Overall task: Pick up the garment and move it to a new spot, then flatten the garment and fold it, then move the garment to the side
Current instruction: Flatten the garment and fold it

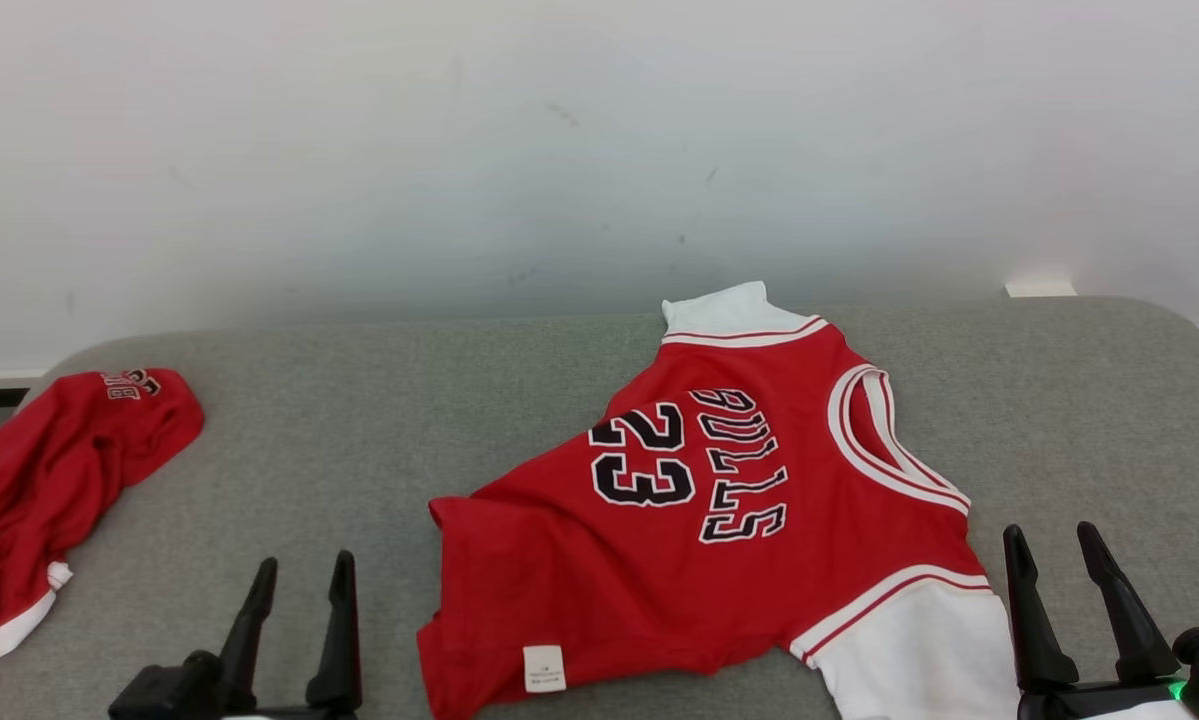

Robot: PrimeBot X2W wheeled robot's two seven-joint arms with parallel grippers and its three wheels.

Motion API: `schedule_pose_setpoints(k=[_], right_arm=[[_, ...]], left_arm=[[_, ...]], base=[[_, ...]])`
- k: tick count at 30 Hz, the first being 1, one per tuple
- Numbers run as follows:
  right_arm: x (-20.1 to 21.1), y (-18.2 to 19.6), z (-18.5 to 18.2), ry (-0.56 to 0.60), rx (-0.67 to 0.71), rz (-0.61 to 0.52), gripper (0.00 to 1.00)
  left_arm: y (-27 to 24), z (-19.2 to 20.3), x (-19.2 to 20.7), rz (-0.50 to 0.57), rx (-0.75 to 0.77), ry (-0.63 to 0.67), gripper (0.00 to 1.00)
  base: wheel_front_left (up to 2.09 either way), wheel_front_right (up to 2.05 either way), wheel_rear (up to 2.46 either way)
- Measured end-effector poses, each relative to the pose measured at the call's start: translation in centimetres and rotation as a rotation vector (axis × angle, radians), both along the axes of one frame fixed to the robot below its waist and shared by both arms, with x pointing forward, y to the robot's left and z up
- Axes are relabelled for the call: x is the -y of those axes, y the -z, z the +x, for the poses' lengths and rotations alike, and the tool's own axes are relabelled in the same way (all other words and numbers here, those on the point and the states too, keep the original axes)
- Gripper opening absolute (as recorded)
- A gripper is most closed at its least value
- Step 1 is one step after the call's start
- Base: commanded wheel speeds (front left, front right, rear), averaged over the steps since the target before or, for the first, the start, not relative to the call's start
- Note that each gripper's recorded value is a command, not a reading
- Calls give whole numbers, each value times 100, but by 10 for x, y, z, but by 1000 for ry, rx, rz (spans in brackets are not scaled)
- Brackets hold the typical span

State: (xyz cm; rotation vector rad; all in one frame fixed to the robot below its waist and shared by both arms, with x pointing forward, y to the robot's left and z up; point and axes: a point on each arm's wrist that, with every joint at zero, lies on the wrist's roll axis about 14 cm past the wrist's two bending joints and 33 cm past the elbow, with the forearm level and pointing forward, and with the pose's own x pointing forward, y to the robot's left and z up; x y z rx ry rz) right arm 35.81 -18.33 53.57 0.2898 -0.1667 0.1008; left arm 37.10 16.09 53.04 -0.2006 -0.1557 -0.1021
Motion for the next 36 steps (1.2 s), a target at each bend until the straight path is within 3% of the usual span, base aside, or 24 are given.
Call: schedule_pose_setpoints(k=[5,9,18,28,36], right_arm=[[1,10,1,4,-43,-2,100],[6,45,-3,-7,-193,-18,100],[7,126,-24,-40,-555,43,100],[-4,155,-13,-59,-664,69,100],[-10,168,-8,-73,-703,85,100]], left_arm=[[6,-1,6,1,-19,18,100],[21,-3,28,13,-63,93,100],[93,-10,64,48,-382,276,100],[114,5,78,67,-464,354,100],[108,13,83,56,-429,371,100]], base=[[0,0,0],[0,0,0],[0,0,0],[0,0,0],[0,0,0]])
